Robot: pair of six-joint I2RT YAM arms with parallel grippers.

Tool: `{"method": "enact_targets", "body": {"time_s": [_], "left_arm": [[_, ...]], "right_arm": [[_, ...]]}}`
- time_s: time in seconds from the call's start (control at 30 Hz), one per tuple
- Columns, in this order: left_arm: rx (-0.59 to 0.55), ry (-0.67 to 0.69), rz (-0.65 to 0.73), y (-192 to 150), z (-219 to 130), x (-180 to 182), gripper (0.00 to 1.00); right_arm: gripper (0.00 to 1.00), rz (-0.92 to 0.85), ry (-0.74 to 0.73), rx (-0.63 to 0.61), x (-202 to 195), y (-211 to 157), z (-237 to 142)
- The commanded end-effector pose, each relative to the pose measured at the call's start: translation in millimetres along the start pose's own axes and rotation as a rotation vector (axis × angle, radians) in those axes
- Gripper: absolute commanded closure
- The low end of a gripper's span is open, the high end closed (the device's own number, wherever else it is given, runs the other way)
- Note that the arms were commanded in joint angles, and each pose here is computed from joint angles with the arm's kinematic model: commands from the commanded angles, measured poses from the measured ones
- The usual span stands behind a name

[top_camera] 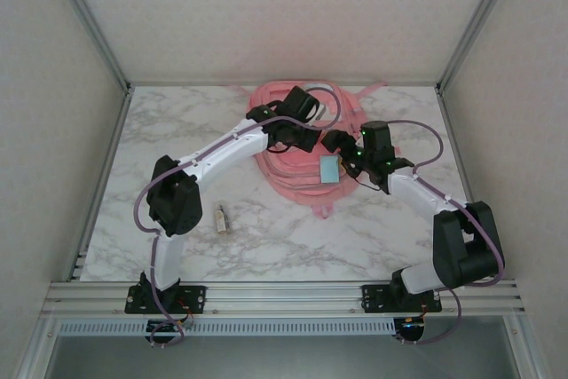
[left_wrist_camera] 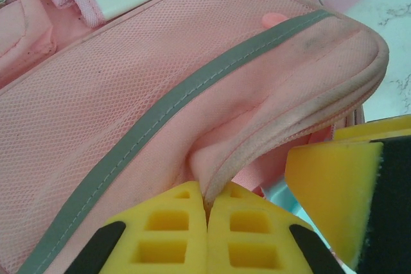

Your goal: Pack the student bag

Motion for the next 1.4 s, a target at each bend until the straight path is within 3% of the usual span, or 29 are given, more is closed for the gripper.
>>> {"method": "enact_targets", "body": {"time_s": [0.0, 0.1, 0.2, 0.3, 0.43, 0.6, 1.0, 1.17, 1.37], "left_arm": [[-0.092, -0.05, -0.052, 23.1, -17.3, -3.5, 1.0], [-0.091, -0.052, -0.053, 23.1, -16.4, -3.0, 1.0], [-0.083, -0.048, -0.054, 21.9, -17.0, -1.2, 1.0], [-0.079, -0.044, -0.057, 20.4, -17.2, 1.3, 1.0], [-0.079, -0.052, -0.062, 20.3, -16.1, 1.7, 1.0], [-0.073, -0.061, -0.067, 19.8, -15.2, 1.6, 1.0], [-0.078, -0.059, -0.076, 19.4, -24.1, 1.7, 1.0], [-0.081, -0.056, -0.076, 19.1, -26.1, 2.1, 1.0], [-0.079, -0.05, -0.075, 18.4, -26.2, 3.0, 1.0]], "right_arm": [[0.19, -0.013, 0.047, -0.025, 5.0, -1.2, -3.9], [0.27, -0.012, 0.071, 0.007, 5.2, -3.2, 2.4], [0.28, -0.062, 0.032, 0.013, 1.8, -6.5, -0.5], [0.25, -0.16, -0.028, 0.02, -5.1, -11.8, -10.3], [0.12, -0.3, -0.059, 0.05, -12.7, -21.2, -22.5], [0.12, -0.406, -0.053, 0.089, -20.2, -30.7, -27.4], [0.34, -0.39, -0.063, 0.171, -34.5, -35.3, 10.7], [0.57, -0.381, -0.049, 0.161, -31.9, -34.3, 10.1], [0.74, -0.355, -0.012, 0.144, -18.4, -34.7, -7.5]]}}
Point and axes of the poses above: each hand's point on the last joint's axis, 136 mm out from that joint toward the fingers, its own z axis out along the fingers, its own x axis along the line the jaws close on, y = z × x, the point moved 8 cm from there along -z, back along the fingers, and after that the axes turned 1 degree about z, right-handed, at the moved point
